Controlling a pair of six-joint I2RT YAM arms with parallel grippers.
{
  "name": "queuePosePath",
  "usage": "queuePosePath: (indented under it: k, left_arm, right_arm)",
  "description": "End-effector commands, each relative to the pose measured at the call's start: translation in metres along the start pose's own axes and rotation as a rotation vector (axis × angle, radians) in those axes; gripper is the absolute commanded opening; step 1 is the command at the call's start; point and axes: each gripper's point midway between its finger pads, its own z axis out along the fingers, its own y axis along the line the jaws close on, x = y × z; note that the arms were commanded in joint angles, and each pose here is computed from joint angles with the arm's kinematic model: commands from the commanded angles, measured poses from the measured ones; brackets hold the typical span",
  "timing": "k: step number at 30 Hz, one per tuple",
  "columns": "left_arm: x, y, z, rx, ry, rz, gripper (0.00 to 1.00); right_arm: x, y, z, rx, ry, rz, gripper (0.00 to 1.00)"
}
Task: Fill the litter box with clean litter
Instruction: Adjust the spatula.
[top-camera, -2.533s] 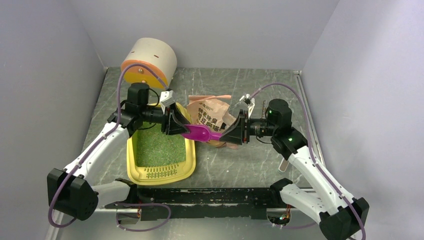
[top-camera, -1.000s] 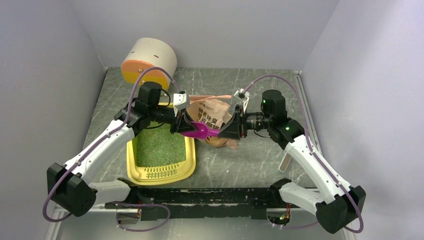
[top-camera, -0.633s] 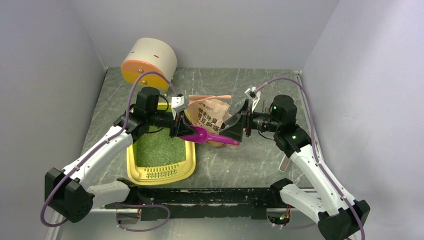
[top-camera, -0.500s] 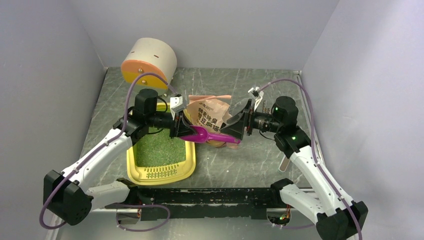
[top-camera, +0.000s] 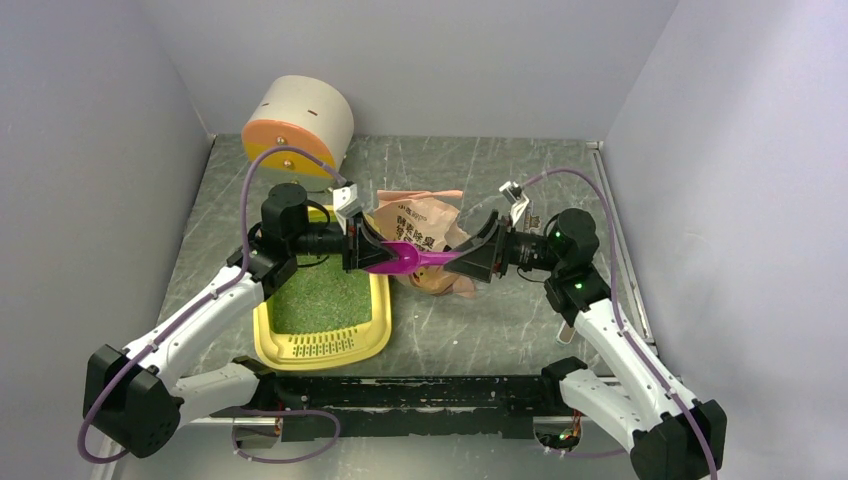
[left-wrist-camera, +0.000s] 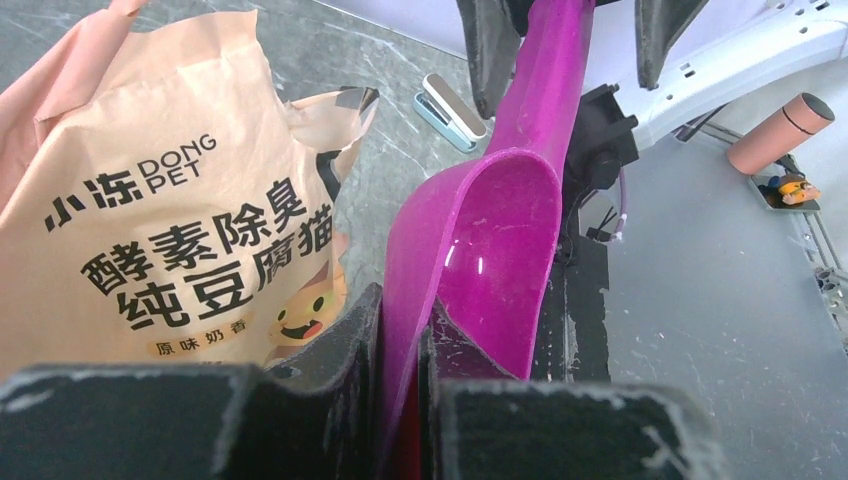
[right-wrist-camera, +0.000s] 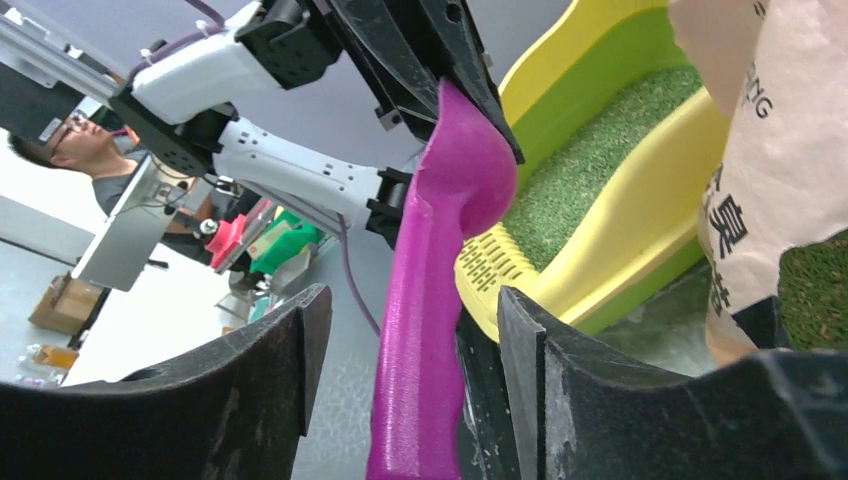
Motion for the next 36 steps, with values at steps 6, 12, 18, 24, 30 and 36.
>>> queuePosePath:
  k: [6, 12, 18, 24, 30, 36]
  left_arm:
    - [-0.015, -0.001, 0.001, -0.008, -0.040, 0.050, 0.05]
    - [-0.015, 0.003, 0.002, -0.029, -0.045, 0.048, 0.05]
    - [-0.015, 0.006, 0.002, -0.047, -0.042, 0.050, 0.05]
    - [-0.016, 0.005, 0.003, -0.043, -0.039, 0.052, 0.05]
    - [-0.015, 0.007, 0.004, -0.053, -0.023, 0.060, 0.05]
    - [-0.016, 0.008, 0.005, -0.062, -0.023, 0.065, 0.05]
  right_arm:
    - [-0.012, 0.009, 0.004, -0.076, -0.021, 0.052, 0.52]
    - [-0.010, 0.007, 0.006, -0.073, -0.014, 0.073, 0.50]
    - [-0.010, 0.008, 0.005, -0.074, -0.011, 0.080, 0.41]
    - [-0.010, 0.008, 0.007, -0.078, 0.000, 0.090, 0.41]
    - [-0.008, 0.011, 0.009, -0.088, 0.020, 0.094, 0.40]
    - [-0.004, 0.010, 0.008, -0.083, 0.035, 0.095, 0.38]
